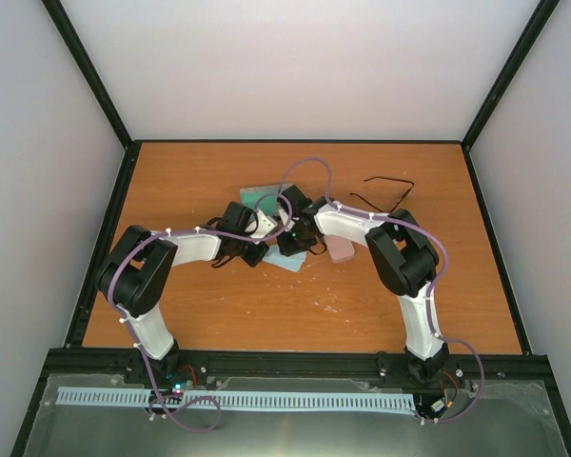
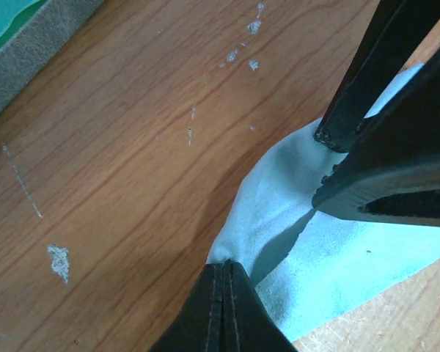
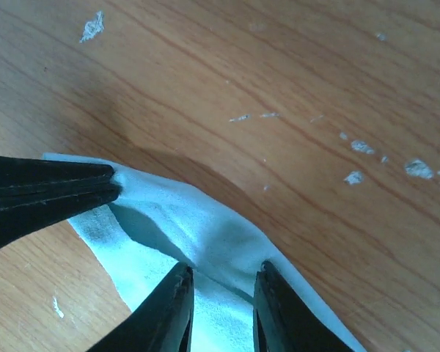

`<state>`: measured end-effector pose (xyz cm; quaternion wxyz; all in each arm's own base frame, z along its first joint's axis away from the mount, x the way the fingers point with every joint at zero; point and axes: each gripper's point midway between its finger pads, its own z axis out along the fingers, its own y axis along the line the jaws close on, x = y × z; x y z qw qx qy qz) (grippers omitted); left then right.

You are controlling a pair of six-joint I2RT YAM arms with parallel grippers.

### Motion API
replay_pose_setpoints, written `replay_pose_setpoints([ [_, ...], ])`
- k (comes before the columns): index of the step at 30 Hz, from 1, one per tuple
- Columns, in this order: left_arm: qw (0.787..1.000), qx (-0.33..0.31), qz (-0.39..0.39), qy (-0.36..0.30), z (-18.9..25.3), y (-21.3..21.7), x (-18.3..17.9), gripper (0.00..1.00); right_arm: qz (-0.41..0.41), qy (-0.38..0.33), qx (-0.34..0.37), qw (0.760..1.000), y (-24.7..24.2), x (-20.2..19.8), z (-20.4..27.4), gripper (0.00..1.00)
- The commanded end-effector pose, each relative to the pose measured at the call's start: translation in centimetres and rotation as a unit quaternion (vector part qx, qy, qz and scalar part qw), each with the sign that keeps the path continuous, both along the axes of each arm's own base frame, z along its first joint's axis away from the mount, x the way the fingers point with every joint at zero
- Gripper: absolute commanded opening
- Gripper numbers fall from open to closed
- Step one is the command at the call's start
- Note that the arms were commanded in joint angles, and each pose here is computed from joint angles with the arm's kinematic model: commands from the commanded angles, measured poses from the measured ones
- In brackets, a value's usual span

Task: Organize the sunglasses
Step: Adjust the glasses cleaning cloth at the center of the board.

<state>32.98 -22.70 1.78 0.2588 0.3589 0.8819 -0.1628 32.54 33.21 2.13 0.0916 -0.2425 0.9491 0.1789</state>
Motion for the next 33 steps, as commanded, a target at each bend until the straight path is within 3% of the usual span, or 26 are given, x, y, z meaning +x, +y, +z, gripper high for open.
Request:
replay_pose_setpoints([
  [1, 0.999, 0.012, 0.005, 0.045, -1.2, 0.6, -1.2, 0.01, 0.017, 0.026, -0.005, 1.0, 0.1, -1.5, -1.0, 0.24],
  [33, 0.999, 0.023, 0.011, 0.045, -2.0, 0.9, -1.0, 0.01, 0.096, 0.103, 0.082, 0.987, 2.3, -8.8, 0.4, 0.22],
])
